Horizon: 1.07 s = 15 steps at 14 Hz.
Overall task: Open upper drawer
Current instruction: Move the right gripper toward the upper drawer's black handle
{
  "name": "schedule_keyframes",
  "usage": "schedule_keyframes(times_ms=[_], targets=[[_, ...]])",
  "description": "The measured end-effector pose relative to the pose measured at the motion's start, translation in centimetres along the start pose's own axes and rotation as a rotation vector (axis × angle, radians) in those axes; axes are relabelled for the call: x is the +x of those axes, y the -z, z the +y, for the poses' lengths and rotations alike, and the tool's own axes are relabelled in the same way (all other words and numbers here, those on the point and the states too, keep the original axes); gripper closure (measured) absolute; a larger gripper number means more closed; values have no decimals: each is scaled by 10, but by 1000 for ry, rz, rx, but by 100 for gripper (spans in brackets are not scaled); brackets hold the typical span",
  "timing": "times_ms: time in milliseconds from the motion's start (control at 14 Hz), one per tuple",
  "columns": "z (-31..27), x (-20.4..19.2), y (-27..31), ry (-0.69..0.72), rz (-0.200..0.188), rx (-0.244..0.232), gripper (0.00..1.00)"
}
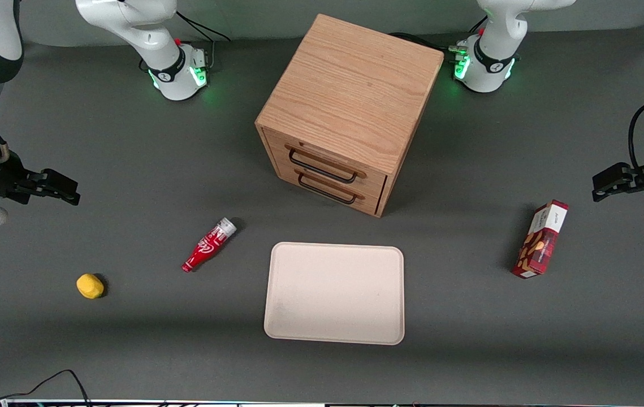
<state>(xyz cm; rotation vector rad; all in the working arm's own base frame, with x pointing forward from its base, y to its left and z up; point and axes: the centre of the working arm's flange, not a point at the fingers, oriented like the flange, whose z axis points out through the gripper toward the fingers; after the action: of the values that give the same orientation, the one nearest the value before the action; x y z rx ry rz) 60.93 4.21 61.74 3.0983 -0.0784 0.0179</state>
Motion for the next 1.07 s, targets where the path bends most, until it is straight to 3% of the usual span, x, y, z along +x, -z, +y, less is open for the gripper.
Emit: schedule_keyframes(times_ms=[286, 500, 786, 1071], targets=[[-14, 0, 3, 25, 7, 5, 0], [-77, -16, 16, 139, 4, 23, 0], [-175, -48, 29, 424, 11, 65, 0], [-232, -55, 9, 751, -13, 115, 0]])
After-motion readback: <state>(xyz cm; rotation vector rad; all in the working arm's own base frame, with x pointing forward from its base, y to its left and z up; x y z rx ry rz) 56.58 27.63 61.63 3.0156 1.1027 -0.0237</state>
